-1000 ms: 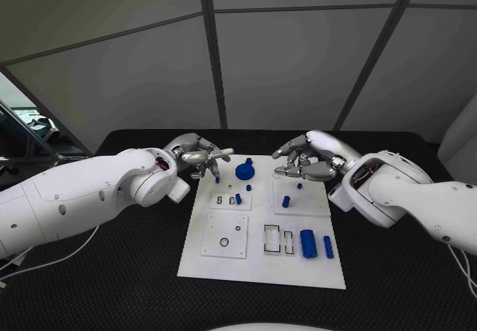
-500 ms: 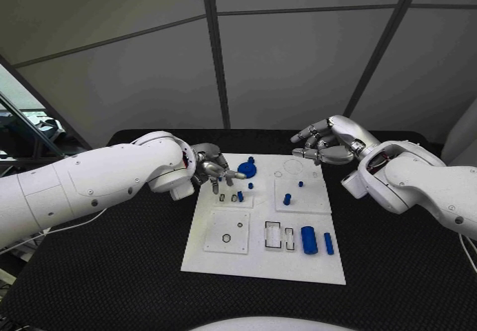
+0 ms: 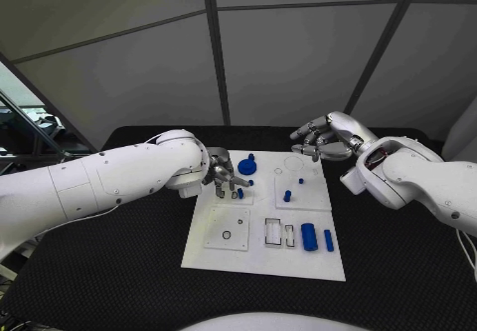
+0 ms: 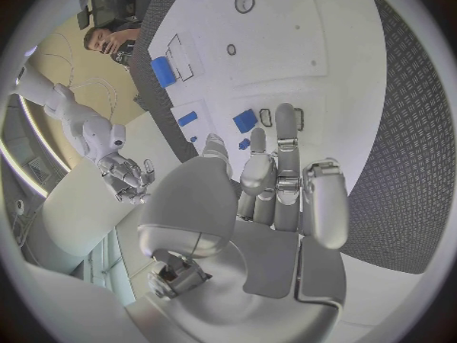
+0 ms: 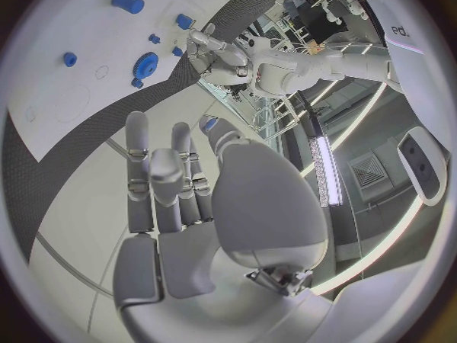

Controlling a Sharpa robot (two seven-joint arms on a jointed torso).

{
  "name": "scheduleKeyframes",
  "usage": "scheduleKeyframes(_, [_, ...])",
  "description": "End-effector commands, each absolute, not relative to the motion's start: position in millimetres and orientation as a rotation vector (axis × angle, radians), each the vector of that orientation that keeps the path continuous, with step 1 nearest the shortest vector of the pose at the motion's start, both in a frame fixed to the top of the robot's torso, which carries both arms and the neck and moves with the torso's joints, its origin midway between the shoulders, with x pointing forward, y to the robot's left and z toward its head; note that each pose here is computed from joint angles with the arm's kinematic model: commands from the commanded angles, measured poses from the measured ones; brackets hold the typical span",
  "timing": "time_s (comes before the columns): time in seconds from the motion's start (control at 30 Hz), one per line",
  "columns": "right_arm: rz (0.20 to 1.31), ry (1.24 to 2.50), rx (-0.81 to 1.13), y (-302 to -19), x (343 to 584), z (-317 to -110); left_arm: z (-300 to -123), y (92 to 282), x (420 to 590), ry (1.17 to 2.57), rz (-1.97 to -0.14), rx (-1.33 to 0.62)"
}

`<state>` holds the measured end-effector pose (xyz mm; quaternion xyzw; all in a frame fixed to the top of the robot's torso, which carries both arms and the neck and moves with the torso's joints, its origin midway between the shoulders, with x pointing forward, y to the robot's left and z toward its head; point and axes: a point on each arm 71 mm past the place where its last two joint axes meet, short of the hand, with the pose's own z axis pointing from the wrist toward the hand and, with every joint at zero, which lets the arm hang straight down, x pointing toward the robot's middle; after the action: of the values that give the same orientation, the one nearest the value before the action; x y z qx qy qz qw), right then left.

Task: Assemble the parts on the task board

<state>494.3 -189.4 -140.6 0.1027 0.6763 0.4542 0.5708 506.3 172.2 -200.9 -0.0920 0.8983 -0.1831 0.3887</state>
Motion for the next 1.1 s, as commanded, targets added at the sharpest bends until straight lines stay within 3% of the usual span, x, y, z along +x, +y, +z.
scheduleKeyframes(0.03, [1.062, 1.59, 0.234, -188.3, 494.8, -139.3, -202.3, 170.8, 507.3, 2.307, -0.402, -0.185])
scheduleKeyframes(1.1, [1.058, 1.599, 0.237, -186.2, 496.9, -140.7, -207.7, 156.5, 512.6, 2.349, -0.382, -0.147])
